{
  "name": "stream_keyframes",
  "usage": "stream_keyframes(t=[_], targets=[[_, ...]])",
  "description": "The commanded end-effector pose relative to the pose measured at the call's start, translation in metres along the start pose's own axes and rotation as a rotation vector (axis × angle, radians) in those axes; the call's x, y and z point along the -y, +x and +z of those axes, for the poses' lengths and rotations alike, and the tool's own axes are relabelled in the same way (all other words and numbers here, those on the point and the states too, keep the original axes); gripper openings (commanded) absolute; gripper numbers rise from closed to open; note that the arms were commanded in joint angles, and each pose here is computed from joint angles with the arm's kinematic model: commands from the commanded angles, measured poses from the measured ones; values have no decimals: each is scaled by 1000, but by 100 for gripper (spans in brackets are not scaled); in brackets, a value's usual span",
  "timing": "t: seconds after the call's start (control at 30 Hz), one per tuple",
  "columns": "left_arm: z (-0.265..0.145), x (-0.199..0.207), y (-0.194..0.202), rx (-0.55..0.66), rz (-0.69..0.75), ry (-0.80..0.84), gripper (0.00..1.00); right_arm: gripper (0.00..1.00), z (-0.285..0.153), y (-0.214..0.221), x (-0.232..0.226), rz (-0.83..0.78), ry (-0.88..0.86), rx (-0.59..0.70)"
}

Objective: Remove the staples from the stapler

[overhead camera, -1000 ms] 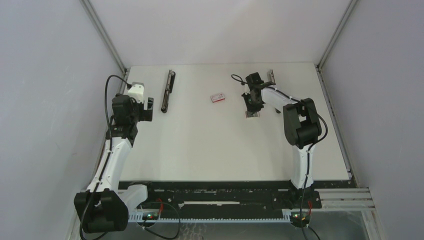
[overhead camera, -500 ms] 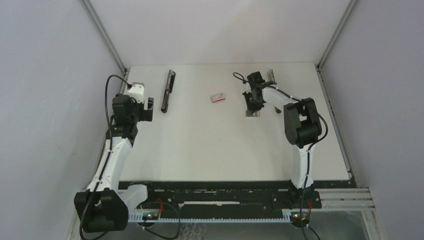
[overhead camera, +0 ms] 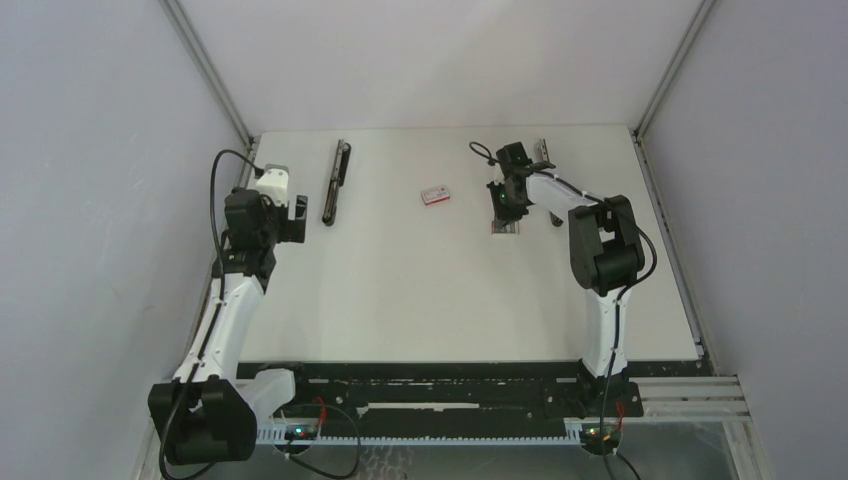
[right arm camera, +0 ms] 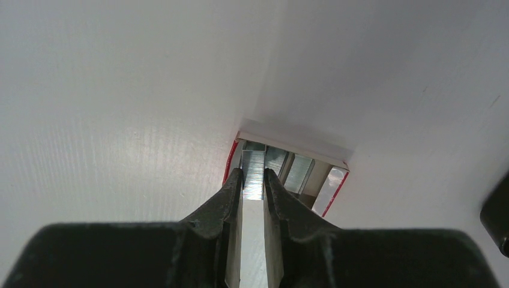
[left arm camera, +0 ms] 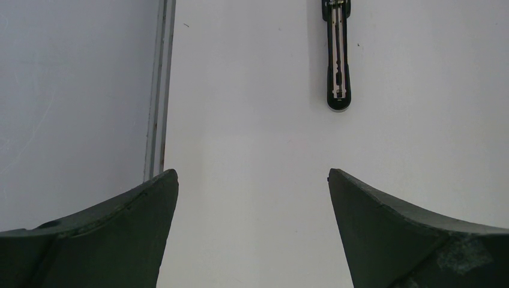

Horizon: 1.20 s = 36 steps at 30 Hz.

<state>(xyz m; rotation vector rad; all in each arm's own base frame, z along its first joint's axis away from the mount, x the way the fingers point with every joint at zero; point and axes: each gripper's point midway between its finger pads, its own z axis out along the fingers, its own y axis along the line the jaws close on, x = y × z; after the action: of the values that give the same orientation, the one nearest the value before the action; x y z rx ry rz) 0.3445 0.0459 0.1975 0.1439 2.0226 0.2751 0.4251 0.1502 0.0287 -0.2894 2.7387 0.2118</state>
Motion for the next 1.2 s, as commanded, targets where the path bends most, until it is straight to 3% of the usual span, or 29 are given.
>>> stream_keyframes(t=[0.0, 0.8, 1.17], targets=[[2, 0, 0, 17, -7, 0, 100, 10, -13, -18, -4, 51, -24, 75], [4, 1, 1, 12, -8, 5, 100, 10, -38, -27, 0, 122, -33, 165], [4, 0, 1, 10, -6, 0, 100, 11, -29, -11, -4, 152, -61, 126]])
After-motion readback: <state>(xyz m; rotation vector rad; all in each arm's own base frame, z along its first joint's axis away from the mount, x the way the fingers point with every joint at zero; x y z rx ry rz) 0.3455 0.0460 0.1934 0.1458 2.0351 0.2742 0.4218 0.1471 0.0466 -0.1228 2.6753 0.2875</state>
